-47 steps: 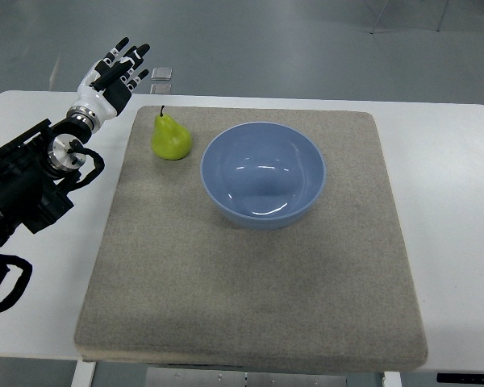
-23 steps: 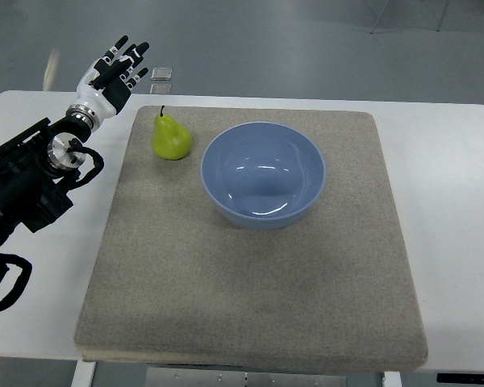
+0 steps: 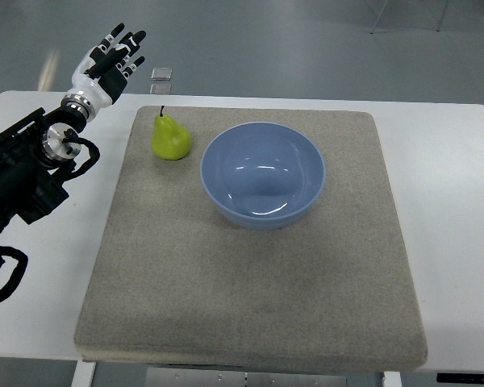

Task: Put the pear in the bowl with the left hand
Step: 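Raise the left hand and begin moving it toward the green pear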

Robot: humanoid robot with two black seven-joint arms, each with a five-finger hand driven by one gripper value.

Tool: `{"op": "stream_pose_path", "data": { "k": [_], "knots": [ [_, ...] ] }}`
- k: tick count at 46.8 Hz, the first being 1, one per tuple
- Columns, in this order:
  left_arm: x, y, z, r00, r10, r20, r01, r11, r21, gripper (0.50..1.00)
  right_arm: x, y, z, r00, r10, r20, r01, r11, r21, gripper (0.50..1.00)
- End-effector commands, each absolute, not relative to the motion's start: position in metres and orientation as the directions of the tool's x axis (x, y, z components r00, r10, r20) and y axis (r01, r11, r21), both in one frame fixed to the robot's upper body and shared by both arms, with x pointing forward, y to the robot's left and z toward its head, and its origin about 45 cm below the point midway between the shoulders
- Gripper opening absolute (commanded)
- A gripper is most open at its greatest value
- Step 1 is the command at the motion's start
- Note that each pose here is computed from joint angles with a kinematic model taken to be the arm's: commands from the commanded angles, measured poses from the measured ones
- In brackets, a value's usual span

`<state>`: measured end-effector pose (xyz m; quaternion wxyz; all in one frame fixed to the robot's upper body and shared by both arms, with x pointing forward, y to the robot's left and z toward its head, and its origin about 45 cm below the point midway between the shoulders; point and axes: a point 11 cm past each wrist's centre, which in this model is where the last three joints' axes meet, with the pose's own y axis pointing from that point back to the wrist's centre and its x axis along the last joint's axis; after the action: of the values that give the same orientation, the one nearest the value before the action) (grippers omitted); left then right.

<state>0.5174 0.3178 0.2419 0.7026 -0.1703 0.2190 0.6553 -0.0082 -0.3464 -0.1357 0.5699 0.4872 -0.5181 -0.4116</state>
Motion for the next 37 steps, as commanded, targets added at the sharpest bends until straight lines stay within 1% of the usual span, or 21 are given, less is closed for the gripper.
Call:
{"op": "stream_pose_path", "data": {
  "k": [1,11,14,18,21,26,31,34,37],
  "knots": [
    [0.517,0.324,0.243,0.04,0.848,-0.529,-0.996,0.075,0.045,0.994,-0.008,-0.346,-0.136,0.124,-0.974,0.19,-0.036,0.186,0.982,0.924],
    [0.516,0.325,0.241,0.041,0.858,-0.512,-0.995,0.08,0.054,0.994,-0.008,-0.346,-0.136,0.124,-0.974,0.19,-0.036,0.186,0.982,0.924],
    [0.516,0.33,0.244,0.036,0.864,-0.502,-0.996,0.072,0.053,0.992,-0.008,-0.346,-0.136,0.124,-0.974,0.19,-0.036,0.186,0.982,0.924],
    [0.516,0.326,0.244,0.055,0.875,-0.482,-0.994,0.095,0.058,0.994,-0.008,-0.346,-0.136,0.124,-0.974,0.19,-0.036,0.186,0.982,0.924],
    [0.516,0.322,0.247,0.092,0.897,-0.433,-0.99,0.131,0.061,0.992,-0.008,-0.346,-0.136,0.124,-0.974,0.19,-0.036,0.186,0.982,0.924],
    [0.516,0.33,0.255,0.12,0.934,-0.335,-0.986,0.152,0.069,0.994,-0.008,-0.346,-0.136,0.124,-0.974,0.19,-0.036,0.186,0.982,0.924],
    [0.516,0.327,0.261,0.152,0.938,-0.311,-0.982,0.18,0.062,0.994,-0.008,-0.346,-0.136,0.124,-0.974,0.19,-0.036,0.186,0.982,0.926],
    [0.516,0.333,0.271,0.172,0.945,-0.278,-0.98,0.194,0.052,0.992,-0.008,-0.346,-0.136,0.124,-0.974,0.19,-0.036,0.187,0.982,0.924],
    [0.516,0.34,0.285,0.2,0.955,-0.219,-0.976,0.215,0.047,0.992,-0.008,-0.346,-0.136,0.124,-0.974,0.19,-0.036,0.186,0.982,0.926]
  ]
}}
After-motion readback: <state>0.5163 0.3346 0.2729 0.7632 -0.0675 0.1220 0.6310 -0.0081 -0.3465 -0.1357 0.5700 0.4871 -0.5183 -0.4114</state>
